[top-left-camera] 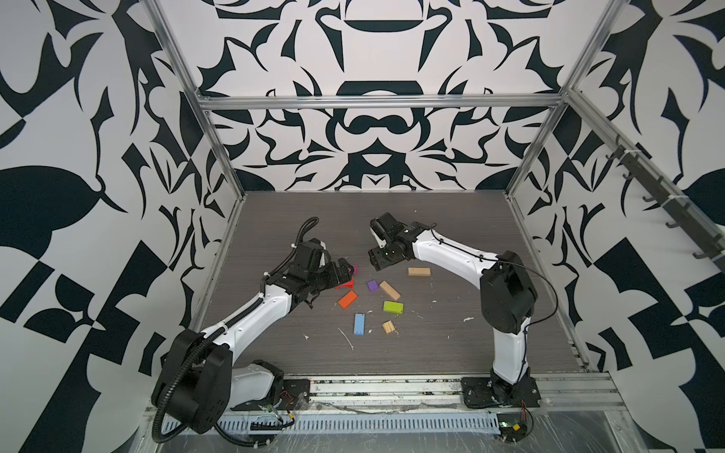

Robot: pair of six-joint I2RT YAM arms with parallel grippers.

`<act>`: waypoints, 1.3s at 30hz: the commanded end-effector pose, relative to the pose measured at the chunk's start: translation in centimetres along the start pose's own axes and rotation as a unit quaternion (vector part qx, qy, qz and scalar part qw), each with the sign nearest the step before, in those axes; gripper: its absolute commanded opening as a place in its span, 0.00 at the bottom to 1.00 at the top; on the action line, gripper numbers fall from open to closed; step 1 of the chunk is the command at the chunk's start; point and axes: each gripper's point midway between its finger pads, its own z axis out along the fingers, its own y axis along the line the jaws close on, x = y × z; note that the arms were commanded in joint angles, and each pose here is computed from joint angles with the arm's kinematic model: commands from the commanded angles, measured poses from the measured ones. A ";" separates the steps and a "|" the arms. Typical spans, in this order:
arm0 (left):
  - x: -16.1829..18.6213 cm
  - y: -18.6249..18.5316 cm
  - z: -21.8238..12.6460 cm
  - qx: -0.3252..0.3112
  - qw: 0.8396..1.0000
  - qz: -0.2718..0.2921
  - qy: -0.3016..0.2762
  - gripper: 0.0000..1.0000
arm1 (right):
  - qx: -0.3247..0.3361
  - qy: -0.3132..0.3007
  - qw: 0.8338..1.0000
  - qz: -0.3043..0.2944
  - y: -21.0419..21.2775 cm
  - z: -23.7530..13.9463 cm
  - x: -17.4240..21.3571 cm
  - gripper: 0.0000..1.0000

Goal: Build the wood block tower
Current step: 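Lift the beige bar with the right gripper and carry it to the set-apart bar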

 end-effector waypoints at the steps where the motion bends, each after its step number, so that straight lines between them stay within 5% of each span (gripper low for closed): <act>1: -1.2 -1.2 -0.3 0.015 1.000 0.005 -0.011 1.00 | 0.009 -0.002 1.000 0.014 -0.6 -2.1 0.6 0.73; 20: -2.0 -2.3 1.0 0.030 0.999 0.014 -0.002 1.00 | 0.050 0.025 0.996 0.070 -4.2 -4.5 7.8 0.73; 39: -2.6 -3.3 2.5 0.053 0.999 0.009 0.008 1.00 | 0.055 0.061 0.978 0.193 -7.9 -1.3 12.7 0.73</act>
